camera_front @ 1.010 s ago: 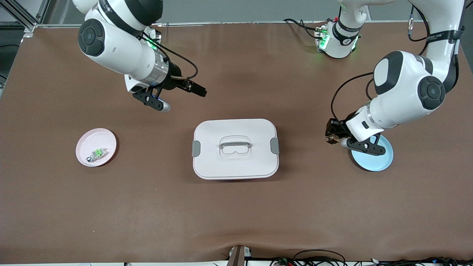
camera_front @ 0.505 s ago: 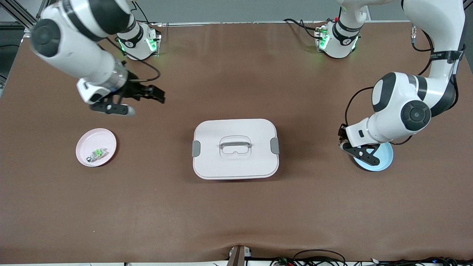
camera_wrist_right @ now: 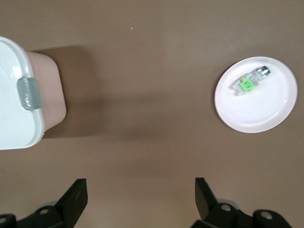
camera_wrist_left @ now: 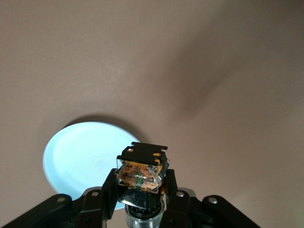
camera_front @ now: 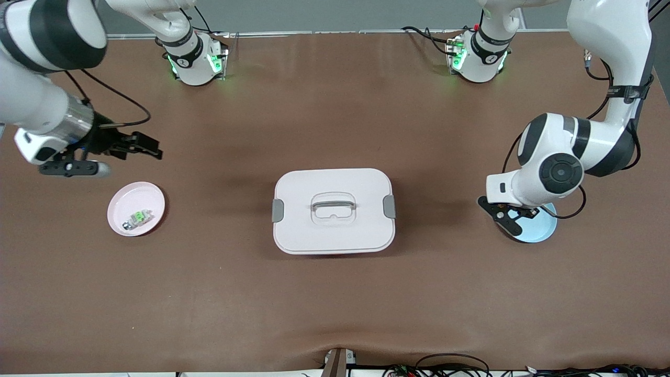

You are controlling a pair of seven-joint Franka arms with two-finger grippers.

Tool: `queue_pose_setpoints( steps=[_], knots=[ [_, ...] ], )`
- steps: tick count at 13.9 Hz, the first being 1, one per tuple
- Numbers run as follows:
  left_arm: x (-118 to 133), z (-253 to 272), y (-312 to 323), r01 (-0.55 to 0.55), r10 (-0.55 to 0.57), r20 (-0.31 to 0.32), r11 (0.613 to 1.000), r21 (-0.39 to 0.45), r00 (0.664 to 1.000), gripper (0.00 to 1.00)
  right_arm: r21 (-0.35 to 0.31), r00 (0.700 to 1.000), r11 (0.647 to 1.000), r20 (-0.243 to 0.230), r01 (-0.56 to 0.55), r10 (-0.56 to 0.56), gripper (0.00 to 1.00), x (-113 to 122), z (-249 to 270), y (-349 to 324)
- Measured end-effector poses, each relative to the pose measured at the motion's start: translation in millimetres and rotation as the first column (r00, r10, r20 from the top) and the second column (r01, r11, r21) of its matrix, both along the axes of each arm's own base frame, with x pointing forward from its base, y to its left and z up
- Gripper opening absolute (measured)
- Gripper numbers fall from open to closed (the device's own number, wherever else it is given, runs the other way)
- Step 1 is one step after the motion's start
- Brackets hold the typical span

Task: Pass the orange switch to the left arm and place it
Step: 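Lower the switch onto the light-blue plate with the left gripper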

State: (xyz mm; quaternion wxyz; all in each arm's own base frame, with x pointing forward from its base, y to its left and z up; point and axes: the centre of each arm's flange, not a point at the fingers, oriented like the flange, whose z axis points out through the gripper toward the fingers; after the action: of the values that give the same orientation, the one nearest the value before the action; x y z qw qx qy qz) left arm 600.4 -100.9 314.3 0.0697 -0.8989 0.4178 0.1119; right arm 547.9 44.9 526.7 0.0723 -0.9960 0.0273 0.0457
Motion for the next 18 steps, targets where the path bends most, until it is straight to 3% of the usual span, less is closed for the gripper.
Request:
queue_pose_setpoints(
  steps=[4, 8, 13, 18],
  knots=[
    [-9.0, -15.6, -3.0, 0.107, -0.106, -0.026, 0.994, 0.008, 0.994, 0.43, -0.055, 1.000, 0.998, 0.000, -0.009, 0.009, 1.00, -0.5, 23.2, -29.6],
    [-22.2, -49.5, 11.6, 0.231, -0.231, -0.001, 0.973, 0.014, 0.973, 0.43, -0.086, 1.000, 0.996, 0.017, 0.002, -0.001, 1.00, -1.4, 50.4, -42.4],
    [-23.8, -65.1, 83.8, 0.404, -0.405, -0.018, 0.914, -0.038, 0.914, 0.43, -0.115, 0.999, 0.993, 0.030, 0.020, -0.017, 1.00, -6.4, 91.5, -57.3],
    [-23.2, -68.8, 118.5, 0.557, -0.558, -0.003, 0.827, -0.072, 0.830, 0.43, -0.116, 0.998, 0.993, 0.060, 0.036, -0.030, 1.00, -6.9, 109.4, -64.8]
  ],
)
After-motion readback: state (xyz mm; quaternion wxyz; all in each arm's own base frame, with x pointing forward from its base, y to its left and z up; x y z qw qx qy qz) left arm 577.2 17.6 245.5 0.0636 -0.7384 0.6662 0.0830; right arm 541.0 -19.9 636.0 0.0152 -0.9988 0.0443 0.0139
